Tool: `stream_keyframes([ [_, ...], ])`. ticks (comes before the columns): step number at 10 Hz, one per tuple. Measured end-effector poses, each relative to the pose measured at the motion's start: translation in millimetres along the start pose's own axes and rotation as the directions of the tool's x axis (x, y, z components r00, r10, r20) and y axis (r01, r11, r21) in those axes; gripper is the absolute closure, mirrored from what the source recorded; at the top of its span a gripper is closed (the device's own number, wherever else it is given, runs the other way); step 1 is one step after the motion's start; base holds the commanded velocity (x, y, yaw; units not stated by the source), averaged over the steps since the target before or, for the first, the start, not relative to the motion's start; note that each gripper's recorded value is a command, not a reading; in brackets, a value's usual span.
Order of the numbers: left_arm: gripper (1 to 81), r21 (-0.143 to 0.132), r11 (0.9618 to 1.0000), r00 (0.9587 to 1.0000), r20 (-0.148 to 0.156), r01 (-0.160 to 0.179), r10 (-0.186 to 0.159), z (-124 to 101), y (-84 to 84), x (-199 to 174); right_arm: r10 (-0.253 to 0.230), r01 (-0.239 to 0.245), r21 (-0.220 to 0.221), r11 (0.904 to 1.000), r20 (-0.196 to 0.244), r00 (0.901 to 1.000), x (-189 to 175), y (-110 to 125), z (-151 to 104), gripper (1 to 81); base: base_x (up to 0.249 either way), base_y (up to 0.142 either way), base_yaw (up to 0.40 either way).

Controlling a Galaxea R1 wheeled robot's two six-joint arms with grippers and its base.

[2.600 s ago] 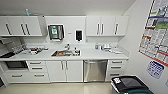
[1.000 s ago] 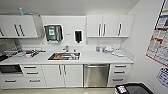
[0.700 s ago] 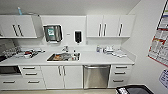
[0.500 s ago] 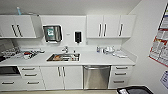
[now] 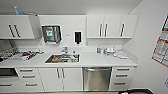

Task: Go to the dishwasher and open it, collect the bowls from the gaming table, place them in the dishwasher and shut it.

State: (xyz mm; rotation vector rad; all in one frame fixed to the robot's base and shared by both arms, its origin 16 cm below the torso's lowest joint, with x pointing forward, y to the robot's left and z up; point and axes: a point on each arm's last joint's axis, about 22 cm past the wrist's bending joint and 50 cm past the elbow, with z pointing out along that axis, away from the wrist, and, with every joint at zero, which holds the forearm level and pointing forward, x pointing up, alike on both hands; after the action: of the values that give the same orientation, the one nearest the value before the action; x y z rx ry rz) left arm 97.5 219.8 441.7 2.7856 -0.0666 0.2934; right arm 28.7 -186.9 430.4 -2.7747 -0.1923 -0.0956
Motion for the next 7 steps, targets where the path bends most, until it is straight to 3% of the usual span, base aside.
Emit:
stream_keyframes([
  [7, 1.0, 0.0, 1.0, 1.0, 0.0, 0.0, 0.0, -0.1, 0.1, -0.5, 0.0, 0.0, -0.012, 0.9999, 0.001, 1.0, -0.5, 5.7, -0.9, 1.0, 0.087, 0.0, 0.0],
])
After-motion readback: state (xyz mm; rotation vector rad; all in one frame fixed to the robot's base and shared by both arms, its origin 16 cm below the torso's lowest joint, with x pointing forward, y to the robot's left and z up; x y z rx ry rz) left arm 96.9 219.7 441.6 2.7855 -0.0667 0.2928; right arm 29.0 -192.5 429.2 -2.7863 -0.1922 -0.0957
